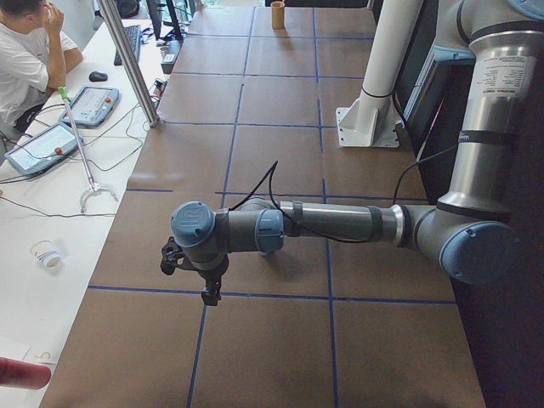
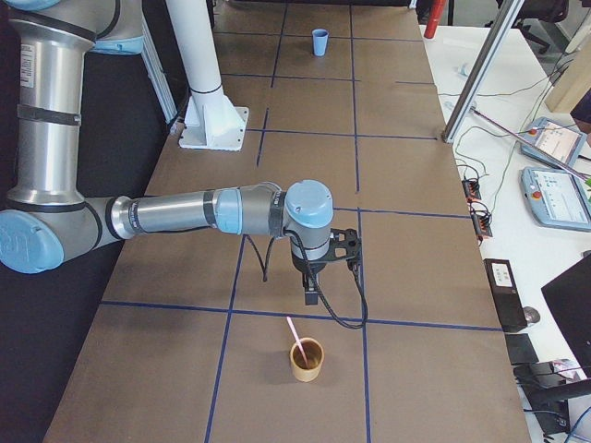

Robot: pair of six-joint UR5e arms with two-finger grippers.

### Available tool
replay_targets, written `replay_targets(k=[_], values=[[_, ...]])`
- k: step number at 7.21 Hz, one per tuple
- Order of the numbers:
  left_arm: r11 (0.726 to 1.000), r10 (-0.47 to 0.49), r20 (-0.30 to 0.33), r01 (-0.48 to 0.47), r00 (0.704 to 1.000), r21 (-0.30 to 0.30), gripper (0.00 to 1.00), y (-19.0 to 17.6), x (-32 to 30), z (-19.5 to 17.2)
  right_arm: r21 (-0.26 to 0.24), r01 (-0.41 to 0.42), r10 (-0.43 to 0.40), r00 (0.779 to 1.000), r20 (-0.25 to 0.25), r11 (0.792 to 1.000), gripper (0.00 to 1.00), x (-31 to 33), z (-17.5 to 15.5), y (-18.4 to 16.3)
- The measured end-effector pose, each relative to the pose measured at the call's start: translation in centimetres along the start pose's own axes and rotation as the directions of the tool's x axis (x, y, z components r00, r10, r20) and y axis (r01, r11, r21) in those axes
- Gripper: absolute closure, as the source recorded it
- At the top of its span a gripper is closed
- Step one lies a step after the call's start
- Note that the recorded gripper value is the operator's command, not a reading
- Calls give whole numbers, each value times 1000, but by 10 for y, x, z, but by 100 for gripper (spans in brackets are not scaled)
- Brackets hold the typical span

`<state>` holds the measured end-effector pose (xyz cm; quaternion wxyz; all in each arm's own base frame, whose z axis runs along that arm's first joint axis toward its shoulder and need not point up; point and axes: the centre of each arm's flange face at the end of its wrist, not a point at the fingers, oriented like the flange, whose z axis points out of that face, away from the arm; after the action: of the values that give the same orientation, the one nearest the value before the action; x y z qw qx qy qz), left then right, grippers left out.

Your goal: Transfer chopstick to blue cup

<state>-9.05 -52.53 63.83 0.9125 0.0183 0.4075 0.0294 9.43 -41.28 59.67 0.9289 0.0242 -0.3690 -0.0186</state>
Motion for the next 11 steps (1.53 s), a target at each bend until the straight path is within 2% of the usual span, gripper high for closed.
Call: replay_targets(k=[5, 6, 8, 9, 11], values=[[1000, 3, 11, -3, 1000, 8, 0, 4, 5, 0, -8, -13, 13, 1000, 7, 1000, 0, 4, 3, 5], [999, -45, 16, 45, 999, 4, 0, 5, 4, 2, -9, -14, 14, 1000, 8, 1000, 0, 4, 3, 5], [990, -139, -28, 139, 990, 9, 0, 16, 9, 4, -11, -16, 16, 1000, 8, 1000, 0, 4, 4, 6], [991, -128, -41, 129, 991, 18, 0, 22, 21, 1, -11, -17, 17, 1000, 10, 1000, 0, 4, 4, 7], [995, -95, -19, 95, 995, 6, 0, 30, 61, 9, -8, -22, 22, 999, 29, 1000, 0, 2, 5, 9]])
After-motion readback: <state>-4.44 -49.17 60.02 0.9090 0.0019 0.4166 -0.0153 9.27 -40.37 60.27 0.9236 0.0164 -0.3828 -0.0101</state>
